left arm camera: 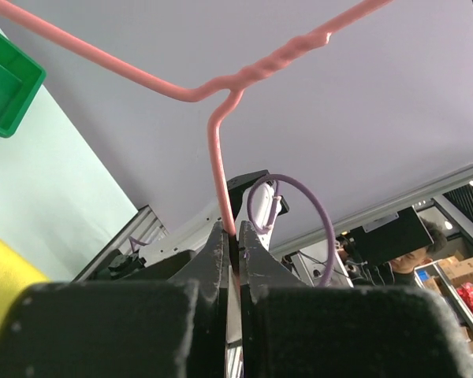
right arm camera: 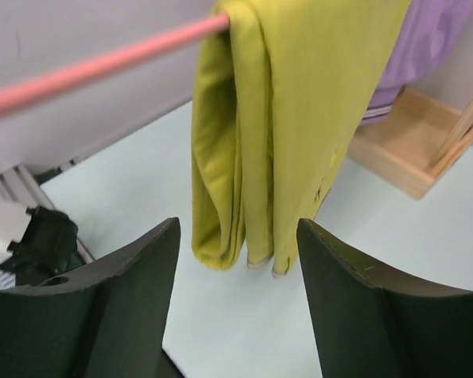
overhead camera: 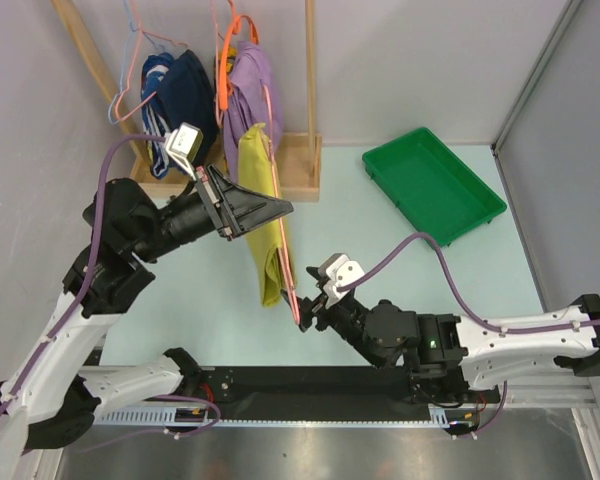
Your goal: Remove the trousers from the hanger
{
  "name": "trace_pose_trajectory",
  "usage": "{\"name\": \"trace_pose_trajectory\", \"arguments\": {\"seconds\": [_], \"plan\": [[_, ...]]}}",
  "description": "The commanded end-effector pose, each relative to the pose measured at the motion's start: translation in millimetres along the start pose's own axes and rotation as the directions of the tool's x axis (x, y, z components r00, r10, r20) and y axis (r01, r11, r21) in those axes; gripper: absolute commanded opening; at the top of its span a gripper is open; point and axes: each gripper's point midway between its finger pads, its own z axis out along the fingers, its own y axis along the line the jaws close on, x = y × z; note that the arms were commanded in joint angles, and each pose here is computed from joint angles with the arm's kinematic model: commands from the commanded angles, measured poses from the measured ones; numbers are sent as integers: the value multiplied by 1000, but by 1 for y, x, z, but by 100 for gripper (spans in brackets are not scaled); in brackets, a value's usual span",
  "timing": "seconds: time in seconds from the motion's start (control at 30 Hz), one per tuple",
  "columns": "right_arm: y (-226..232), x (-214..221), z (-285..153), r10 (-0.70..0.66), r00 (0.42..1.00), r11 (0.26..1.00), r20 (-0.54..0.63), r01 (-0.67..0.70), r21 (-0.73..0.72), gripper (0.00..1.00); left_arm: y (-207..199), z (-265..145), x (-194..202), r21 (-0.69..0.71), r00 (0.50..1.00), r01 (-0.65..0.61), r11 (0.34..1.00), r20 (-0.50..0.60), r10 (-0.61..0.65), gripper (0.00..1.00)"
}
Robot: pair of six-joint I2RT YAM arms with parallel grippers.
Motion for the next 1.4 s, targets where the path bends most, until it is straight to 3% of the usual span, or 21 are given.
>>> {"name": "trace_pose_trajectory", "arguments": {"seconds": [0.0, 0.27, 0.8, 1.07, 1.37], "plan": [[-14, -50, -4, 18, 982, 992, 188, -41, 117, 65, -73, -23, -29, 219, 979, -179, 959, 137, 151, 0], [-18, -68, -5, 19, 967, 991, 255, -51, 121, 51, -77, -25, -26, 239, 982, -171, 956, 122, 145, 0], [-21, -86, 11, -10, 941, 989, 339, -42, 145, 50, -87, -31, -21, 289, 987, -149, 946, 99, 125, 0], [-11, -66, 11, -21, 952, 990, 306, -22, 138, 54, -85, -30, -22, 276, 986, -153, 949, 103, 129, 0], [-40, -71, 7, -13, 944, 979, 330, -54, 195, 51, -86, -29, -21, 284, 988, -143, 948, 92, 122, 0]]}}
